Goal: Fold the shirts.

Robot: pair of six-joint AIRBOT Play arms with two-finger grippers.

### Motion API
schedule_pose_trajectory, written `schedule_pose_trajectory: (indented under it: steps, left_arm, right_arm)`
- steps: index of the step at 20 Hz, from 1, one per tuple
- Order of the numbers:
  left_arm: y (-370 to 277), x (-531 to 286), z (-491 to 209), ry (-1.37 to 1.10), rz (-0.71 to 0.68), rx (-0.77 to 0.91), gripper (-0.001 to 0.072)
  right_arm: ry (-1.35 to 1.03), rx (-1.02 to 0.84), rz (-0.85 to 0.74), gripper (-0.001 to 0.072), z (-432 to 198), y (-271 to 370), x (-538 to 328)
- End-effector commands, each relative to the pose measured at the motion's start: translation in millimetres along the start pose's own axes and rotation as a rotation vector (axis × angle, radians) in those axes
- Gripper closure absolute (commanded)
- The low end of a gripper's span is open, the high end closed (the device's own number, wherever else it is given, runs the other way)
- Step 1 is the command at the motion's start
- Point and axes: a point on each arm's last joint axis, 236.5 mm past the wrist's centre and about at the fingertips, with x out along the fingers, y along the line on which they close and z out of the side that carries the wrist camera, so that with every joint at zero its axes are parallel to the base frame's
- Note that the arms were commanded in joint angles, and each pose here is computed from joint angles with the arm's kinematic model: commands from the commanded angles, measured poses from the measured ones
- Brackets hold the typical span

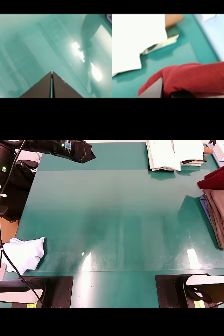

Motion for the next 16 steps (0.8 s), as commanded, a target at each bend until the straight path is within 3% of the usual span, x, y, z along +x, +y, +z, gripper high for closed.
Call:
schedule_pose_trajectory:
  steps: [1,6,10,14,15,16]
  left_arm:
    - [-0.5,0.1,-2.8,0.011,-0.002,-0.001,0.0682]
    - [-0.3,-0.1,-4.2,0.018,-0.001,0.007,0.0682]
    - [-0.5,-0.1,-4.1,0.017,-0.002,0.008,0.0682]
    - [-0.5,0.1,-4.2,0.018,-0.002,0.031,0.0682]
    - [-0.3,-0.1,-4.1,0.017,-0.002,0.034,0.0682]
    - [-0.6,-0.1,-4.2,0.018,-0.002,0.034,0.0682]
  right_arm:
    - [-0.033,-0.071,-0.065,0.0691,20.3,-6.3,-26.6]
    - [0.105,-0.108,-0.188,0.0691,-28.7,-31.3,-41.4]
    - [0.267,-0.024,-0.212,0.0691,-90.8,-50.8,-63.3]
    - [0.509,0.062,-0.353,0.0687,-172.5,-100.3,-111.7]
    - [0.553,0.087,-0.389,0.0644,-189.3,-110.8,-124.0]
    - [0.584,0.121,-0.428,0.0501,-204.6,-121.4,-136.9]
